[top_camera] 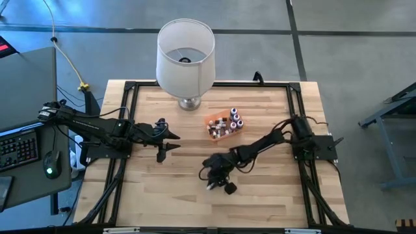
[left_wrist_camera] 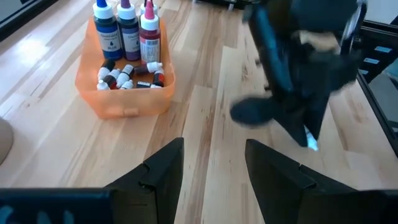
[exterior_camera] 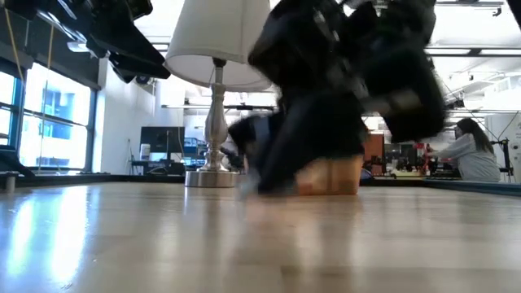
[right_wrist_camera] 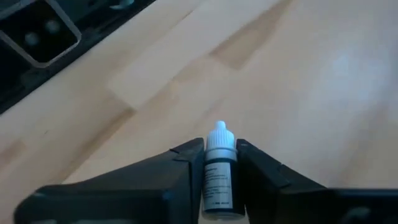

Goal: Pick & Place food coloring
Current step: Put the small blue food coloring bottle into the orange bin, then return to Home Position

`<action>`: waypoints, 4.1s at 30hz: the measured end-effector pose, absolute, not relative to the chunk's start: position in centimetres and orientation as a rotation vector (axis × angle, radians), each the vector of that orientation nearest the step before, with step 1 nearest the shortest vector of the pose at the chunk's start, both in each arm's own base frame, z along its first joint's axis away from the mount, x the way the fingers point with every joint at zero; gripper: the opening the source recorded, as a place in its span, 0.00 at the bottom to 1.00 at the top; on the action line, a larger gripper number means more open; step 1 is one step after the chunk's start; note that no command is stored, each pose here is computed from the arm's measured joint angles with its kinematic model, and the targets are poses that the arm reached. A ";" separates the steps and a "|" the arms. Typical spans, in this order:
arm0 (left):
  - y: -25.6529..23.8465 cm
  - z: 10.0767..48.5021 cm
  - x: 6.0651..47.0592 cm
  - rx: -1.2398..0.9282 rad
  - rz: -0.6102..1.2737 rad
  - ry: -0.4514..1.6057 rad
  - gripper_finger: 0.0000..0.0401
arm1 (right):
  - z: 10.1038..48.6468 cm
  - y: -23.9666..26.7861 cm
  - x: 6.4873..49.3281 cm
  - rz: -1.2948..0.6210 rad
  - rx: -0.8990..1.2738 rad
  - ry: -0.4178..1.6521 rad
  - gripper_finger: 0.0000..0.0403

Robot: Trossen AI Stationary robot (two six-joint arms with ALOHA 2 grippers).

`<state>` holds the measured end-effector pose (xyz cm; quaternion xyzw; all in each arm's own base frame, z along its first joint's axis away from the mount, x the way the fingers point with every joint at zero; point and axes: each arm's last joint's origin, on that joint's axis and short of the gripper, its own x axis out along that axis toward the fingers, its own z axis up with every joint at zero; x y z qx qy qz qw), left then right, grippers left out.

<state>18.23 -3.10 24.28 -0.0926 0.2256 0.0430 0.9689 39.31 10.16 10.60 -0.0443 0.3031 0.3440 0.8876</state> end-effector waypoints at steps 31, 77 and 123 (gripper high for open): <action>-3.1 24.3 18.2 -0.185 0.095 0.455 0.42 | 19.1 -5.1 36.4 -0.196 -0.360 0.838 0.31; -0.8 18.3 8.6 -0.088 0.153 0.128 0.42 | 25.3 1.0 12.4 -0.210 -0.012 0.228 0.33; -1.2 17.0 9.8 -0.045 0.061 -0.027 0.42 | 17.1 0.9 9.9 -0.073 -0.019 -0.041 0.34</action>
